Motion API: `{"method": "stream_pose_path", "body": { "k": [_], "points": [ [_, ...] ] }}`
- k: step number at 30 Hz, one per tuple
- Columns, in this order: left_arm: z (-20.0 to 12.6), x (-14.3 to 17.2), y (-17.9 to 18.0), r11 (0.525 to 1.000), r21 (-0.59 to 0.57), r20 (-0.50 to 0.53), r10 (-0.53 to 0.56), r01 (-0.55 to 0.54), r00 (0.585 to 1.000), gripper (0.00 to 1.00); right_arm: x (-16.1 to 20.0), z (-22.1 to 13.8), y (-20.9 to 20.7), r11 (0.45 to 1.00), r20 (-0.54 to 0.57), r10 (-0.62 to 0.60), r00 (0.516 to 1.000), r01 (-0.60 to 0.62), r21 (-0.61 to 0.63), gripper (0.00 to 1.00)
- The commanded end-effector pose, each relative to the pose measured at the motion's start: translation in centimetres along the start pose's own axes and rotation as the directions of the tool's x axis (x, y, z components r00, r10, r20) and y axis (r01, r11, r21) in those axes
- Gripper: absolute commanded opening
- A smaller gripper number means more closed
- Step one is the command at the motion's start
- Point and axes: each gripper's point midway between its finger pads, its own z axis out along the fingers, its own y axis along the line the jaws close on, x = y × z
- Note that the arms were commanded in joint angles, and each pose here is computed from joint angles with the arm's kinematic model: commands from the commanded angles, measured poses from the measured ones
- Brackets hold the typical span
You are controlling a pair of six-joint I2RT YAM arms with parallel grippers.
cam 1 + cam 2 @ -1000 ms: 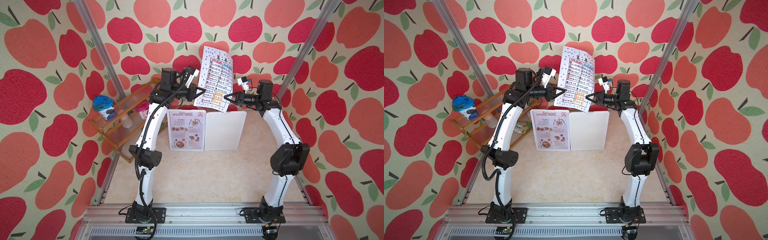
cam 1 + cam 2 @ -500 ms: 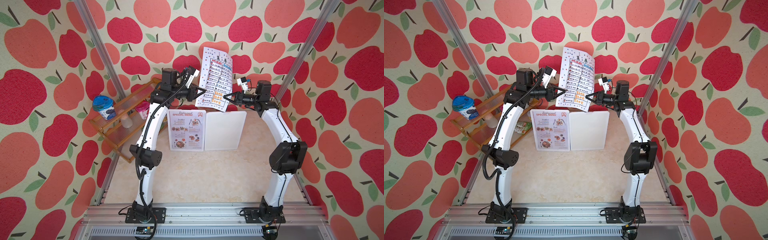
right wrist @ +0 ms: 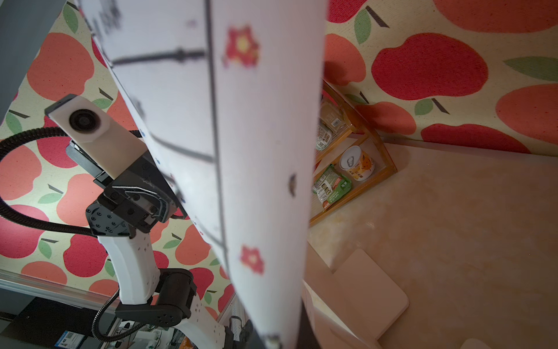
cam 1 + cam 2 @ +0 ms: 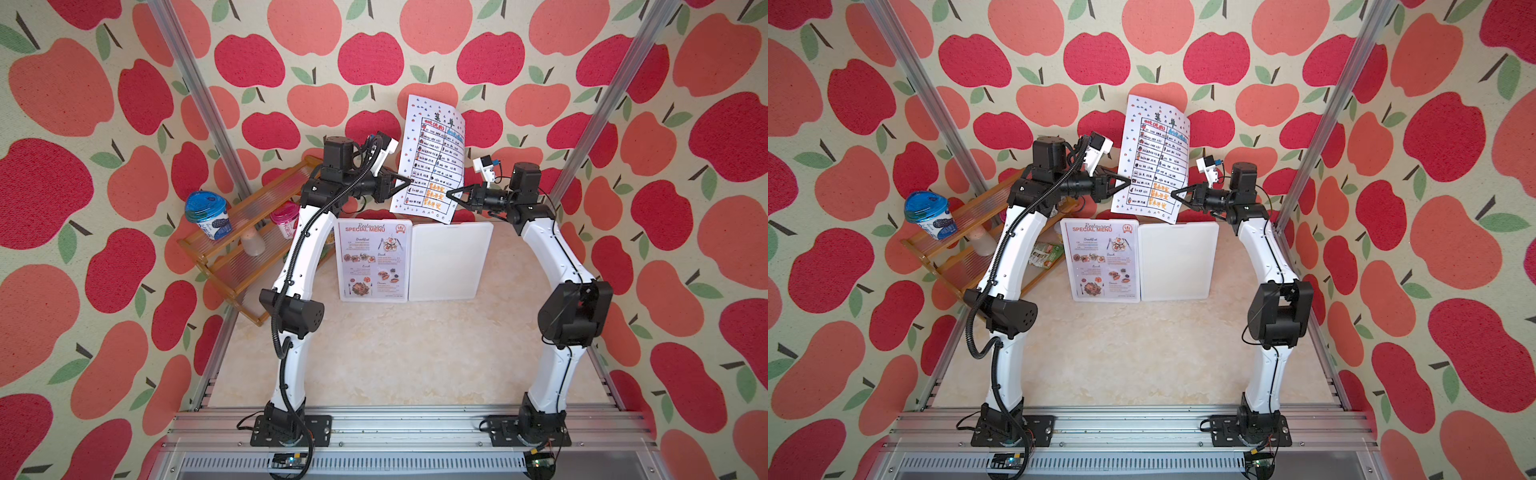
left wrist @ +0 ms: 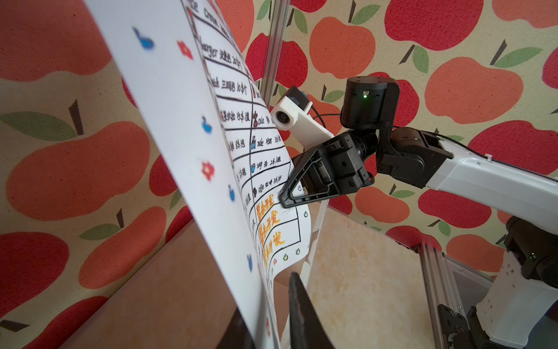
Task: Insert the menus into the narrow rack
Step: Insert the menu into the narrow rack.
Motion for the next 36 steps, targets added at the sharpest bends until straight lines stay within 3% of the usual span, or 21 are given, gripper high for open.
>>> {"method": "stream_pose_path", "body": {
  "k": [1, 22, 31, 36],
  "points": [
    [0.3, 0.0, 0.7, 1.000, 0.005, 0.013, 0.009, -0.009, 1.000, 0.20, 0.6, 0.1, -0.4, 1.000, -0.007, 0.001, 1.000, -0.001, 0.010, 0.00],
    [0.0, -0.3, 0.4, 1.000, 0.007, 0.016, 0.009, -0.009, 1.000, 0.22, 0.0, -0.1, 0.5, 0.998, 0.007, 0.060, 0.998, -0.060, -0.031, 0.00],
    [0.1, 1.1, 1.0, 1.000, -0.009, -0.025, 0.004, -0.004, 1.000, 0.36, 0.3, -0.3, 0.9, 0.997, -0.008, 0.065, 0.998, -0.065, -0.041, 0.00],
    [0.7, 1.8, 1.3, 1.000, 0.008, -0.036, -0.013, 0.013, 0.999, 0.37, 0.1, -0.5, 1.3, 0.996, -0.012, 0.074, 0.997, -0.074, -0.054, 0.00]
  ]
}}
